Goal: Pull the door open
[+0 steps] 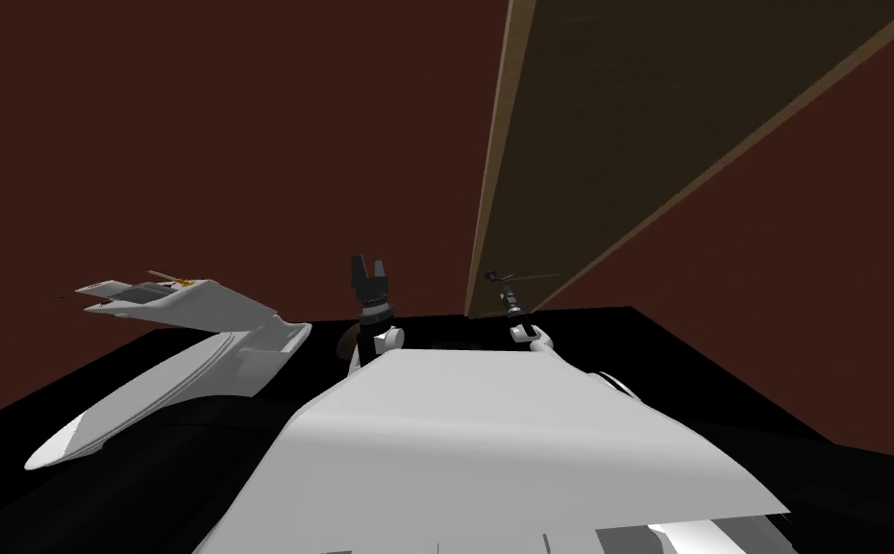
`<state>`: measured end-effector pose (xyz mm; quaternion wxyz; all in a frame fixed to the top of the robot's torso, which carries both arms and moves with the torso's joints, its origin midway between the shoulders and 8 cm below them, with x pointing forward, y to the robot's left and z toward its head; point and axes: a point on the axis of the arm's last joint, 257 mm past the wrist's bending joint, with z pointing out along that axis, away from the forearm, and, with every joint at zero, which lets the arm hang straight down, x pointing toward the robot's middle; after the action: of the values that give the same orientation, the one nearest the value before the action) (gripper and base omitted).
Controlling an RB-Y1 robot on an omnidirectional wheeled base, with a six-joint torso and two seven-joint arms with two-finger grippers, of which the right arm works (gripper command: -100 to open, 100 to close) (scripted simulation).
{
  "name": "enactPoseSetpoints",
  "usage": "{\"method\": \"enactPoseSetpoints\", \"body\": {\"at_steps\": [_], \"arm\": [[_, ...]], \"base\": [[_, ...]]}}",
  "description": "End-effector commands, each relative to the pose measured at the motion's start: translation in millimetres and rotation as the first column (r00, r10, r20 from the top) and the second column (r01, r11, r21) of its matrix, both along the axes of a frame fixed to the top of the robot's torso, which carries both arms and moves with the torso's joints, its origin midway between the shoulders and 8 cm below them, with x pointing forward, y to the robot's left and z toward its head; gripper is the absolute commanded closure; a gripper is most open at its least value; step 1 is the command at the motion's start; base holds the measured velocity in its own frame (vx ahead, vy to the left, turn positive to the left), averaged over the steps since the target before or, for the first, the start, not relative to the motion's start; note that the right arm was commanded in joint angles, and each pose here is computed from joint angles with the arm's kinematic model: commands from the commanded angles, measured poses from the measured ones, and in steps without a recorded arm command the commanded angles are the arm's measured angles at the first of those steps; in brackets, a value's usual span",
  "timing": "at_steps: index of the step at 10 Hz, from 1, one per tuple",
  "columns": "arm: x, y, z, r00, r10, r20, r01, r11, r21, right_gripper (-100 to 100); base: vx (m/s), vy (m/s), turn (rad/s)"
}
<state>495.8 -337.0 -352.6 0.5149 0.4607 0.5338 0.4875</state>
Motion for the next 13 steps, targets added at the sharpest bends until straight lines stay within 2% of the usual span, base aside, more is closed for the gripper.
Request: {"method": "enactPoseSetpoints", "body": {"at_steps": [1,2,3,6,7,8,9,13], "arm": [[-7.9,-24.1,-2.1,0.9995,-0.031,-0.003,0.031,1.0,0.002,-100],[-10.8,-32.4,-2.6,0.9991,-0.041,-0.004,0.041,0.999,0.002,-100],[-10.8,-32.4,-2.6,0.9991,-0.041,-0.004,0.041,0.999,0.002,-100],[-30.8,-85.5,-3.3,0.9939,-0.11,-0.006,0.11,0.994,0.003,-100],[-36.3,-98.8,-2.7,0.9918,-0.127,-0.006,0.127,0.992,0.003,-100],[-31.7,-92.3,-3.4,0.9933,-0.115,-0.006,0.116,0.993,0.003,-100],[-31.7,-92.3,-3.4,0.9933,-0.115,-0.006,0.116,0.993,0.003,100],[-31.7,-92.3,-3.4,0.9933,-0.115,-0.006,0.116,0.993,0.003,100]], "base": [[0.108,0.035,0.17],[0.147,0.051,0.211],[0.099,0.041,0.062],[0.158,0.058,0.221],[0.171,0.007,0.167],[0.073,-0.004,0.025],[-0.007,0.002,-0.021],[-0.017,-0.002,0.0]]}}
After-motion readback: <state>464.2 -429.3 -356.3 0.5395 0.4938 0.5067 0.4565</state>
